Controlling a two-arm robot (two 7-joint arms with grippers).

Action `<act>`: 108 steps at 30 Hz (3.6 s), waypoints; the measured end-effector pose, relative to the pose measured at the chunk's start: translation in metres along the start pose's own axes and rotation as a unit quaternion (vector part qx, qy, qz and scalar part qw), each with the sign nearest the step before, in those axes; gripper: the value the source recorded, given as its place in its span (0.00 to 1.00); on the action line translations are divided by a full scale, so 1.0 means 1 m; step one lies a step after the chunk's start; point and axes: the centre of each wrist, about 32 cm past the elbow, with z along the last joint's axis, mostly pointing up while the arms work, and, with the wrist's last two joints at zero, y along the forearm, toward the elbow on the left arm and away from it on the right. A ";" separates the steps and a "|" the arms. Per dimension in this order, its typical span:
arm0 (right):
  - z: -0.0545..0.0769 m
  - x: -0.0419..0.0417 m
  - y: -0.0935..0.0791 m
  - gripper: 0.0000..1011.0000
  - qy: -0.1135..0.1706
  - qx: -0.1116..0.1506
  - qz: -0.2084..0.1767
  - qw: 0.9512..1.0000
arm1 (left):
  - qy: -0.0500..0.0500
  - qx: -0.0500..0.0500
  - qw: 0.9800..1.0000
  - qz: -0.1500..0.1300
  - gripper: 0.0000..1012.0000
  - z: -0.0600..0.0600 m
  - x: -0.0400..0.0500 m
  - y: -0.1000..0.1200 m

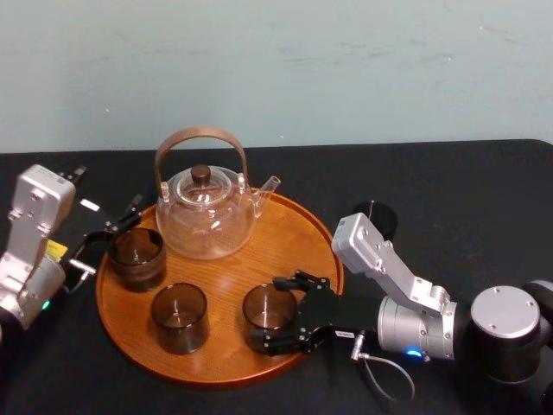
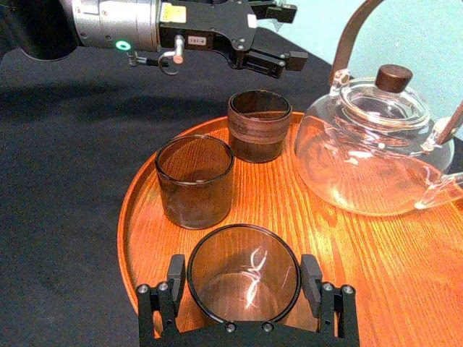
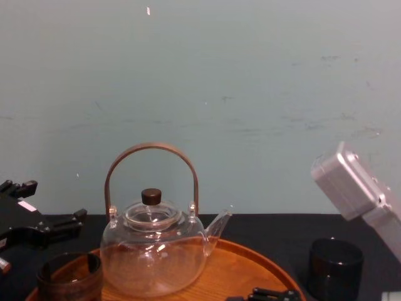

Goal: Pick up the glass from the table and place it on the tray.

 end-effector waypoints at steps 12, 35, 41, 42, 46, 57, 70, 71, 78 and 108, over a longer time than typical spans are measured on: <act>0.000 0.0007 -0.001 0.99 0.003 0.003 -0.001 1.000 | 0.000 0.000 1.000 0.000 0.99 0.000 0.0000 0.000; -0.005 0.0059 -0.063 0.99 0.005 0.018 -0.022 1.000 | 0.000 0.000 1.000 0.000 0.99 0.000 0.0000 0.000; -0.010 0.0076 -0.085 0.99 0.003 0.020 -0.028 0.999 | 0.000 0.000 1.000 0.000 0.99 0.000 0.0000 0.000; -0.010 0.0078 -0.087 0.99 0.003 0.021 -0.031 0.999 | 0.000 0.000 1.000 0.000 0.99 0.000 0.0000 0.000; -0.012 0.0077 -0.099 0.99 0.010 0.026 -0.063 0.998 | 0.000 0.000 1.000 0.000 0.99 0.000 0.0000 0.000; -0.014 0.0095 -0.107 0.99 0.047 0.032 -0.176 0.983 | 0.000 0.000 1.000 0.000 0.99 0.000 0.0000 0.000; -0.015 0.0206 -0.098 0.99 0.069 0.007 -0.245 0.967 | 0.000 0.000 1.000 0.000 0.99 0.000 0.0000 0.000; -0.015 0.0211 -0.097 0.99 0.070 0.006 -0.245 0.967 | 0.000 0.000 1.000 0.000 0.99 0.000 0.0000 0.000; -0.014 0.0274 -0.092 0.99 0.086 -0.009 -0.253 0.964 | 0.000 0.000 1.000 0.000 0.99 0.000 0.0000 0.000; -0.007 0.0616 -0.061 0.99 0.112 -0.032 -0.254 0.960 | 0.000 0.000 1.000 0.000 0.99 0.000 0.0000 0.000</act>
